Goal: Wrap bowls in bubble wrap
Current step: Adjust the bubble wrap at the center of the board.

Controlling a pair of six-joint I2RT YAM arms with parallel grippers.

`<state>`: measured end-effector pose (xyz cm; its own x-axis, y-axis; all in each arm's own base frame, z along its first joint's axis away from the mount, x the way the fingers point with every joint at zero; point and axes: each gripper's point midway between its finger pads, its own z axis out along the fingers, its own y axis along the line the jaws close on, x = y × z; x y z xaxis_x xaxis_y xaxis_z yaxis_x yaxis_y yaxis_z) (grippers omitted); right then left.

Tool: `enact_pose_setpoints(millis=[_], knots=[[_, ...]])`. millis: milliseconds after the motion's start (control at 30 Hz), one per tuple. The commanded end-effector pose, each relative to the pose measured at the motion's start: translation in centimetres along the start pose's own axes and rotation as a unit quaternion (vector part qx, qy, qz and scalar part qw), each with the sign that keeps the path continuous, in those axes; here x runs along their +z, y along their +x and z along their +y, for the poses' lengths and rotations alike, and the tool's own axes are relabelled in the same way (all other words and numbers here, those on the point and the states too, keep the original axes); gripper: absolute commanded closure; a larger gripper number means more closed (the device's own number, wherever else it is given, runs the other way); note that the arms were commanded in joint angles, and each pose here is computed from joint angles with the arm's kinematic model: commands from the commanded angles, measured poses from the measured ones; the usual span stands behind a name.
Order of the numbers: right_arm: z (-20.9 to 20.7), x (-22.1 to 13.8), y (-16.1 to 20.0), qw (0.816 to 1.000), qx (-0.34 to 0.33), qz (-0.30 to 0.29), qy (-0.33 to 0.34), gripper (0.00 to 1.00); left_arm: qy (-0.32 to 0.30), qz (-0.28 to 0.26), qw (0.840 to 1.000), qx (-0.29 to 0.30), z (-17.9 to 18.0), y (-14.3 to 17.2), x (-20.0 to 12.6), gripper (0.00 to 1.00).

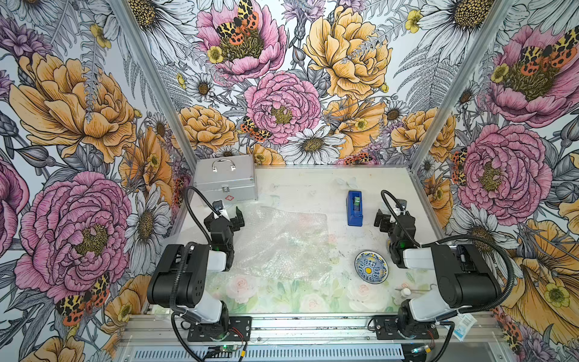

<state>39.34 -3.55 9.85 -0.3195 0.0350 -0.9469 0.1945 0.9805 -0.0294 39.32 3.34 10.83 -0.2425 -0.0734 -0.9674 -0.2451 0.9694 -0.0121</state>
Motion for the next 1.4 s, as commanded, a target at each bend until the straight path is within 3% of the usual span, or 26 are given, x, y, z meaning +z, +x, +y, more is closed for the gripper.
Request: enact_pose_setpoints(millis=[0, 367, 467, 867, 933, 1033, 1100, 1200, 1267, 1300, 1367], knots=[[0.5, 0.1, -1.5, 1.000, -0.003, -0.023, -0.009, 0.00, 0.007, -0.020, 1.000, 0.007, -0.4, -1.2, 0.1, 0.01], [0.5, 0.1, -1.6, 1.000, -0.001, -0.023, -0.013, 0.00, 0.068, -0.012, 0.997, -0.015, -0.9, -1.2, 0.3, 0.01], [0.5, 0.2, -1.5, 1.000, -0.001, -0.022, -0.013, 0.00, 0.044, -0.006, 0.999, 0.005, -1.0, -1.1, 0.5, 0.01], [0.5, 0.1, -1.5, 1.000, -0.001, -0.023, -0.013, 0.00, 0.047, -0.006, 0.999, 0.000, -1.0, -1.2, 0.5, 0.01], [0.2, -0.1, -2.0, 1.000, 0.002, -0.025, -0.001, 0.00, 0.030, -0.003, 1.000, -0.003, -0.6, -2.1, 0.6, 0.01], [-0.8, -0.9, -4.3, 0.999, 0.003, -0.008, 0.039, 0.00, -0.060, 0.036, 0.998, 0.000, 1.3, -5.2, 0.7, 0.01], [-2.6, -3.1, -7.5, 0.993, 0.036, 0.023, 0.109, 0.00, -0.171, 0.045, 0.984, -0.037, 3.7, -9.3, -0.6, 0.01], [-3.7, -7.5, -10.6, 0.981, 0.126, 0.056, 0.133, 0.00, -0.209, 0.102, 0.964, -0.130, 4.6, -12.0, -3.2, 0.10], [-5.1, -9.9, -10.1, 0.963, 0.217, 0.032, 0.157, 0.00, -0.164, 0.127, 0.961, -0.184, 2.8, -11.9, -4.3, 0.15], [-5.0, -10.8, -9.4, 0.953, 0.267, 0.031, 0.139, 0.00, -0.135, 0.130, 0.960, -0.206, 1.3, -11.7, -5.1, 0.15], [-1.8, -10.9, -9.4, 0.960, 0.267, 0.073, 0.050, 0.11, -0.073, 0.138, 0.965, -0.210, -2.3, -11.6, -6.6, 0.15]])
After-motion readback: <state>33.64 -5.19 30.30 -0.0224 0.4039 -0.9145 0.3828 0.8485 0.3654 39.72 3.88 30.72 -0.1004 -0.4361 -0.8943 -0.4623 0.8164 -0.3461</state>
